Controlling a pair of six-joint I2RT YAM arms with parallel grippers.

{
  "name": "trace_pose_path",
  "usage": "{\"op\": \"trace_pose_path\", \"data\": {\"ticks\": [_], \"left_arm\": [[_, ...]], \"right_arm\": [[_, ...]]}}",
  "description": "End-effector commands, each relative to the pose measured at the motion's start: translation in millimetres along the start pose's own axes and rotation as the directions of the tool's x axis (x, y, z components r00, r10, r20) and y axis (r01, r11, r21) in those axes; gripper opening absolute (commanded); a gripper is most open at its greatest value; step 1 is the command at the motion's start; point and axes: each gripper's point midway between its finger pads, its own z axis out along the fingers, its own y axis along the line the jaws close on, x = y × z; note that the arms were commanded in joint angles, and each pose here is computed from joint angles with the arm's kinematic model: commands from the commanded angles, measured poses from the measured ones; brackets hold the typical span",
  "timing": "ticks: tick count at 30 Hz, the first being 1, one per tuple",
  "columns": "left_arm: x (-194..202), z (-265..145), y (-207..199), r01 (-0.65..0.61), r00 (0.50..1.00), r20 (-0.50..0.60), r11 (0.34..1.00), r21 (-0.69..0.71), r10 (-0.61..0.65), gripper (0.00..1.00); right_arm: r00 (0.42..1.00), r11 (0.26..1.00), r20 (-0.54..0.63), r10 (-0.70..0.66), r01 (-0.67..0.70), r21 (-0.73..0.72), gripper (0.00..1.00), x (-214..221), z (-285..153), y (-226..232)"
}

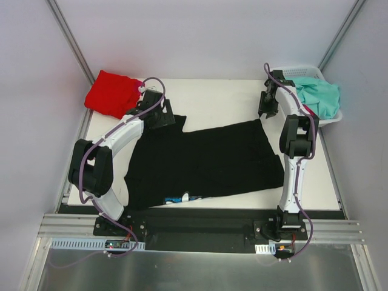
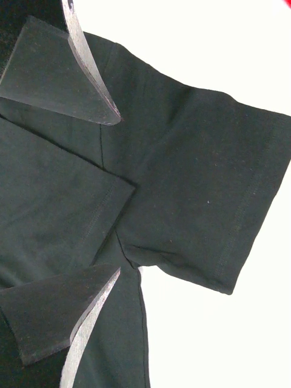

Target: Fold and stack the t-shirts

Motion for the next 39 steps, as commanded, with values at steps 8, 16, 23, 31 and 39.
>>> {"op": "trace_pose_path", "data": {"ticks": [8, 16, 23, 31, 39], "left_arm": [[-13.1, -0.2, -9.8, 0.003, 1.0, 0.02, 0.999, 0.04, -0.004, 0.99], [-16.7, -2.5, -11.7, 0.0, 1.0, 0.026, 0.999, 0.047, -0.001, 0.99], [-16.1, -2.0, -10.9, 0.002, 1.0, 0.022, 0.999, 0.041, -0.003, 0.99], [-15.3, -3.0, -10.8, 0.005, 1.0, 0.017, 0.999, 0.04, -0.005, 0.99], [-18.2, -6.2, -11.6, 0.004, 1.0, 0.024, 0.999, 0.044, -0.005, 0.99]], "right_arm": [[0.999, 0.995, -0.018, -0.039, 0.037, -0.096, 0.38, -1.0, -2.9, 25.6], [0.998, 0.994, -0.029, -0.052, 0.049, -0.099, 0.36, 1.2, 0.7, 35.0], [0.998, 0.996, -0.049, -0.049, 0.045, -0.077, 0.36, 9.1, 1.6, 30.2], [0.997, 0.997, -0.061, -0.048, 0.045, -0.056, 0.33, 13.5, 0.5, 22.1], [0.997, 0.999, -0.071, -0.028, 0.029, 0.016, 0.14, 18.0, -0.2, 3.6]]}}
